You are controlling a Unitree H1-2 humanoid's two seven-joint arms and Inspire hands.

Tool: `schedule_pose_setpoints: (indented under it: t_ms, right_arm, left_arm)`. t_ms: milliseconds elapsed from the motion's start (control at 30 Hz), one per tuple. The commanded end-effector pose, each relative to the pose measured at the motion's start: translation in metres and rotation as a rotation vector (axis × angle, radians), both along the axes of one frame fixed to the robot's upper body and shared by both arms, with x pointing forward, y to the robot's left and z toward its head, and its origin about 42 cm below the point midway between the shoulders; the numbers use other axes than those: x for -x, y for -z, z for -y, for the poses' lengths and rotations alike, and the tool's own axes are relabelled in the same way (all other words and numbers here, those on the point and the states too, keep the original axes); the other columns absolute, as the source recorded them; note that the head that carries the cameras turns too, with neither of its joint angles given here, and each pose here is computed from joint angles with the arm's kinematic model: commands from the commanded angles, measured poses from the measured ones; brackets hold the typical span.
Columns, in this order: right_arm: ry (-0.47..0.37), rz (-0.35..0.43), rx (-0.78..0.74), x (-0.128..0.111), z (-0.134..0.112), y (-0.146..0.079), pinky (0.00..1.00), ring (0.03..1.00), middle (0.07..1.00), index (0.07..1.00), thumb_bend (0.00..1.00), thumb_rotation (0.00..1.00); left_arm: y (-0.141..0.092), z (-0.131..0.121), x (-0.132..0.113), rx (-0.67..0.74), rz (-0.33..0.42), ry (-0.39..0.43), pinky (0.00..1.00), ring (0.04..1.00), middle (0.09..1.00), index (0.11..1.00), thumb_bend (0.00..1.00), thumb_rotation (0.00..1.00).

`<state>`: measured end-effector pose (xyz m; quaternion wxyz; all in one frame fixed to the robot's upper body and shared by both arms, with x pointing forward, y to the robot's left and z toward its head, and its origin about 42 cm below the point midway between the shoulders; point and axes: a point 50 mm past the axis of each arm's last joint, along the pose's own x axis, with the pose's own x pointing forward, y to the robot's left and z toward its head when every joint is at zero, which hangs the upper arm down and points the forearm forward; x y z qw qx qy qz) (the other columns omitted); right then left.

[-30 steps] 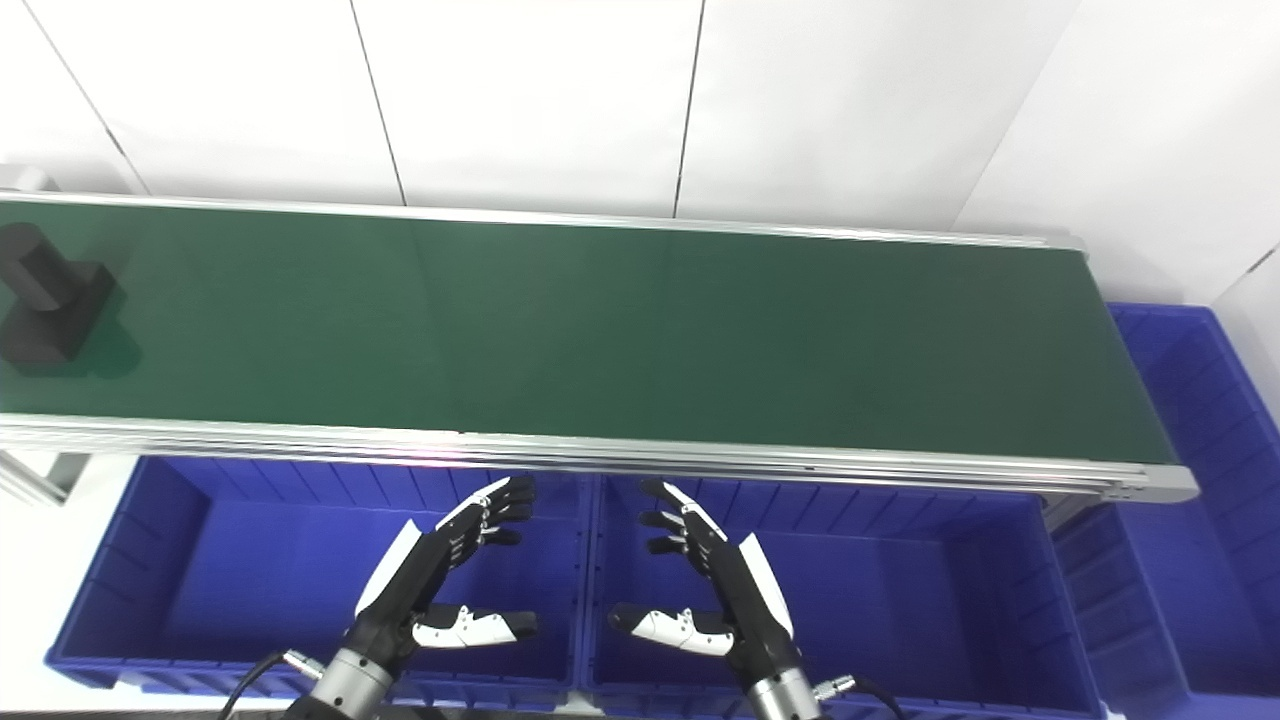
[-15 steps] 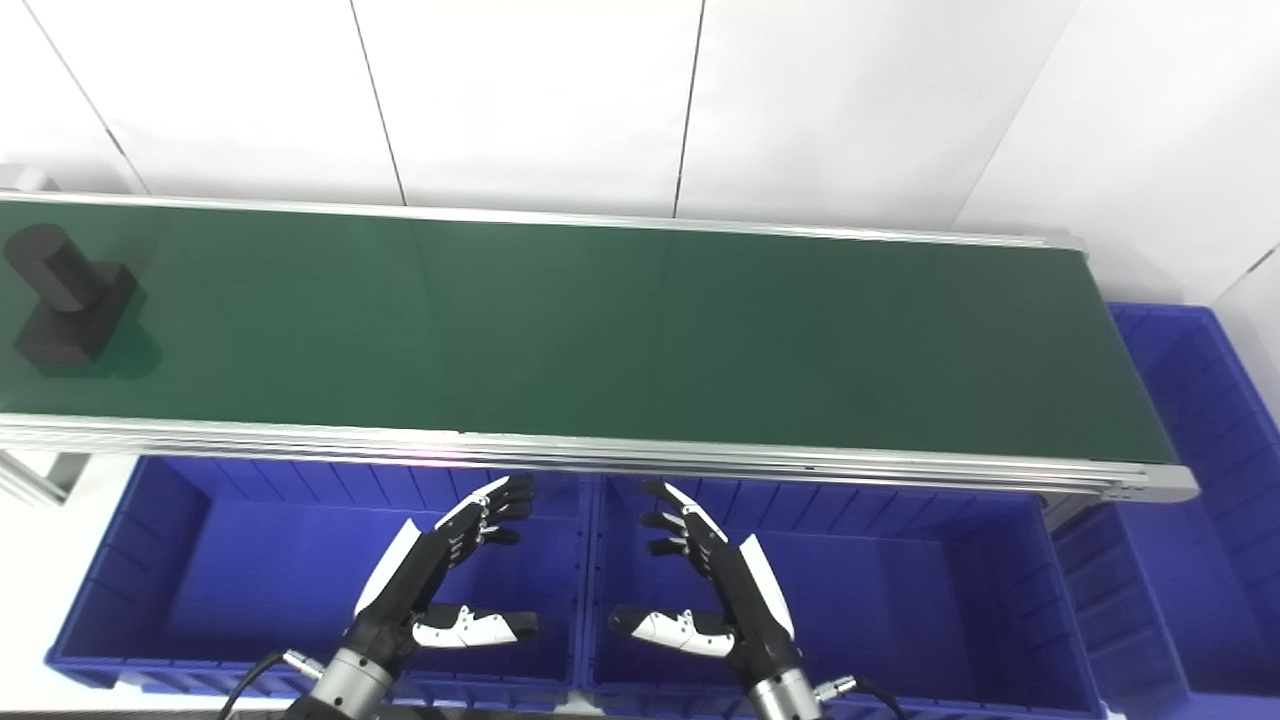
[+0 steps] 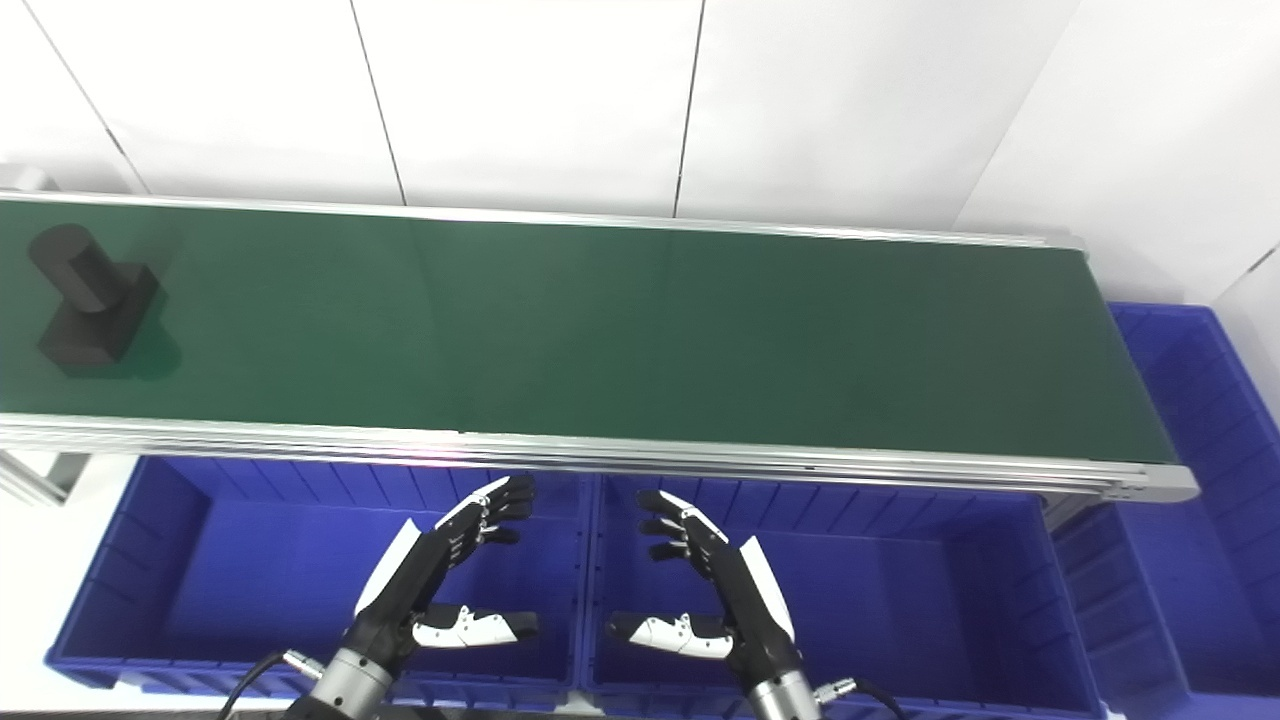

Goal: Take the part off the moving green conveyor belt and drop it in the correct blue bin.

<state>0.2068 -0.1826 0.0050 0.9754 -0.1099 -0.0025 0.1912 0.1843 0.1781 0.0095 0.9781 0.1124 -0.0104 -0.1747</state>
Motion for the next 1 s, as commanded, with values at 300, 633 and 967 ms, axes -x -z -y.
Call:
schedule_pose_setpoints:
  t_ms: [300, 633, 967]
  right_arm:
    - [-0.003, 0.057, -0.027, -0.008, -0.003, -0.009, 0.68, 0.787, 0.822, 0.82, 0.9, 0.42]
    - [-0.007, 0.049, -0.025, -0.009, -0.002, -0.007, 0.68, 0.778, 0.816, 0.839, 0.9, 0.42]
    - [-0.004, -0.002, 0.011, -0.012, 0.008, 0.007, 0.68, 0.778, 0.805, 0.839, 0.89, 0.42]
  left_arm:
    - [-0.009, 0.0, -0.008, 0.017, 0.06, 0.004, 0.74, 0.834, 0.866, 0.884, 0.9, 0.44]
    - [-0.005, 0.001, -0.008, 0.012, 0.049, 0.007, 0.74, 0.831, 0.861, 0.881, 0.9, 0.43]
    - [0.009, 0.013, -0.01, -0.026, 0.032, 0.004, 0.73, 0.81, 0.842, 0.842, 0.93, 0.46]
